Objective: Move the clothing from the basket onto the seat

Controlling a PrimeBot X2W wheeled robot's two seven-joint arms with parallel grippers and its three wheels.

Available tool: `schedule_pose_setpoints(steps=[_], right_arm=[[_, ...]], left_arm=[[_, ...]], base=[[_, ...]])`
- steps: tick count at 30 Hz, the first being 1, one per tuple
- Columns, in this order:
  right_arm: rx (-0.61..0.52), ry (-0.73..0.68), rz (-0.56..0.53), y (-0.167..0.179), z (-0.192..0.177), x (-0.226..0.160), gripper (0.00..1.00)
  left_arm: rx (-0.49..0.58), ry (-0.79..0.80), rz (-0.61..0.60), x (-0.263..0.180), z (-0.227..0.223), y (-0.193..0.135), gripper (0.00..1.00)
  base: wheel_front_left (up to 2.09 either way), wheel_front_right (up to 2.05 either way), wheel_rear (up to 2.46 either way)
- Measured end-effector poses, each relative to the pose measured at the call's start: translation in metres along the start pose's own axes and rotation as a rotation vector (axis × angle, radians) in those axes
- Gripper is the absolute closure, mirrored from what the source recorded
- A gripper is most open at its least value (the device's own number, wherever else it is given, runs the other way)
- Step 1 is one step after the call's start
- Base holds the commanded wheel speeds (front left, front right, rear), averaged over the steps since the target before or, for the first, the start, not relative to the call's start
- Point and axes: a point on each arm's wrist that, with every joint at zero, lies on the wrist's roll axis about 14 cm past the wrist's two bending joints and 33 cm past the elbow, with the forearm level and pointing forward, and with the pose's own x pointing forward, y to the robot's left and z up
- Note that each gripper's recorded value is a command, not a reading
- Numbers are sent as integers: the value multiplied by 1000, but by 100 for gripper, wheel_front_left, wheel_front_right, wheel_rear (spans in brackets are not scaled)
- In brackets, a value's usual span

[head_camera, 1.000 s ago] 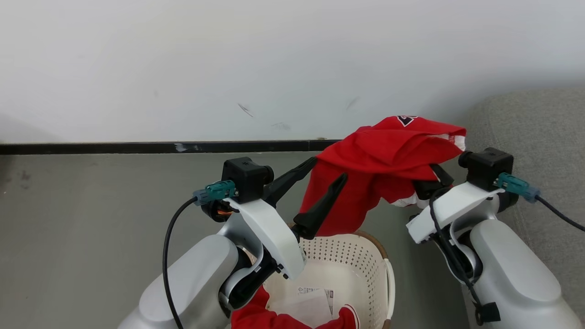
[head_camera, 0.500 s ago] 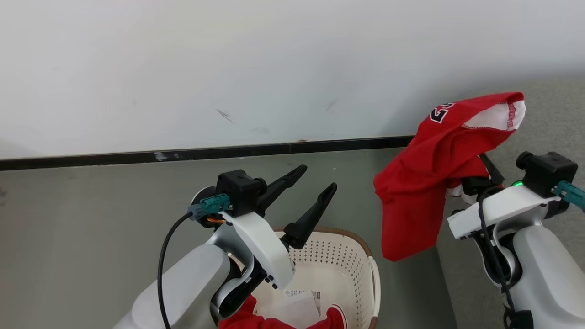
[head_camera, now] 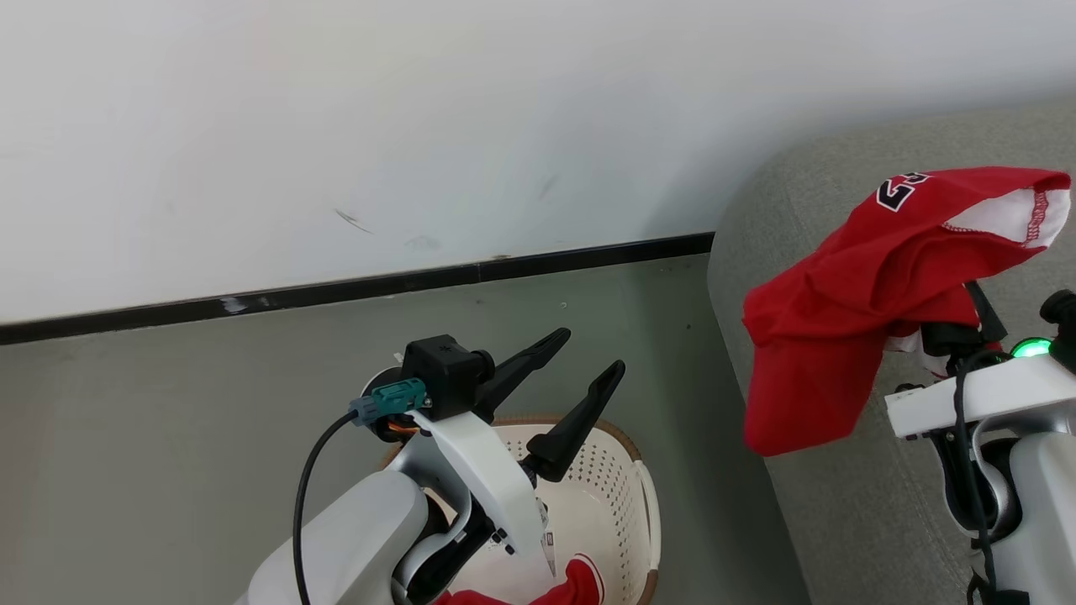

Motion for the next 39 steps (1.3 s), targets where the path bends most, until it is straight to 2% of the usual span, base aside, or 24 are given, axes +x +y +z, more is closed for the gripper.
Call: schedule_pose_setpoints(steps=[10,24,39], right_arm=[[-37,-42,-133,-40,20,-27,100],[-90,-111,-213,-63,52,-51,100],[-130,-104,-280,-79,58,-71,100]], left_arm=[[4,31,-89,14,-14,-17,0],[-10,55,-193,33,-30,-39,0],[-24,73,-243,47,-43,-41,0]], base=[[0,0,0],[0,0,0],[0,0,0]])
